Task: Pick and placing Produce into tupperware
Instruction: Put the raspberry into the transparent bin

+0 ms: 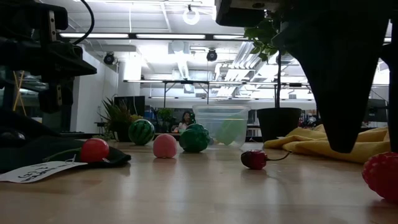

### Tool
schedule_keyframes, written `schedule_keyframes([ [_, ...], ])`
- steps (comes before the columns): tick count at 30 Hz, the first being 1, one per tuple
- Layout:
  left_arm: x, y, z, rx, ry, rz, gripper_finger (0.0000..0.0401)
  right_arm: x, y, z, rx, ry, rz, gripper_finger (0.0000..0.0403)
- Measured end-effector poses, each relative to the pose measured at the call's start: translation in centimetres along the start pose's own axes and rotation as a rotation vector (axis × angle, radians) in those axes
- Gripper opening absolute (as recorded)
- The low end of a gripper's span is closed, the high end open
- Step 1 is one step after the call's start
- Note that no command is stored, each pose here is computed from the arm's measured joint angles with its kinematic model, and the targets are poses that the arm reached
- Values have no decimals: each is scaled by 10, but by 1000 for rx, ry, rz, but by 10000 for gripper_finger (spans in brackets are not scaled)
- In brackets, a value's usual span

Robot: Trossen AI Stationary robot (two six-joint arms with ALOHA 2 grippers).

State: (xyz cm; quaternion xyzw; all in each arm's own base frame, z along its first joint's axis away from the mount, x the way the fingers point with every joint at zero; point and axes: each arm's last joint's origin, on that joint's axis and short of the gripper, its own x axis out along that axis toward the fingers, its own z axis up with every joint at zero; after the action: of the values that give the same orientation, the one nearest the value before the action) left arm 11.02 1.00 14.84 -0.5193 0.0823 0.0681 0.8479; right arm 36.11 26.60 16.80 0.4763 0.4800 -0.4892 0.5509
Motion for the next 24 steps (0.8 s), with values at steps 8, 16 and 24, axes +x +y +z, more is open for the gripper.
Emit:
schedule_keyframes([
  [8, 0, 0, 0, 0, 0, 0, 1, 8, 2, -3, -8, 24, -13, 167],
  [16, 0, 0, 0, 0, 0, 1, 1, 14, 3, -5, -9, 28, -16, 167],
  [24, 0, 0, 0, 0, 0, 0, 1, 15, 3, -5, -9, 27, -24, 167],
])
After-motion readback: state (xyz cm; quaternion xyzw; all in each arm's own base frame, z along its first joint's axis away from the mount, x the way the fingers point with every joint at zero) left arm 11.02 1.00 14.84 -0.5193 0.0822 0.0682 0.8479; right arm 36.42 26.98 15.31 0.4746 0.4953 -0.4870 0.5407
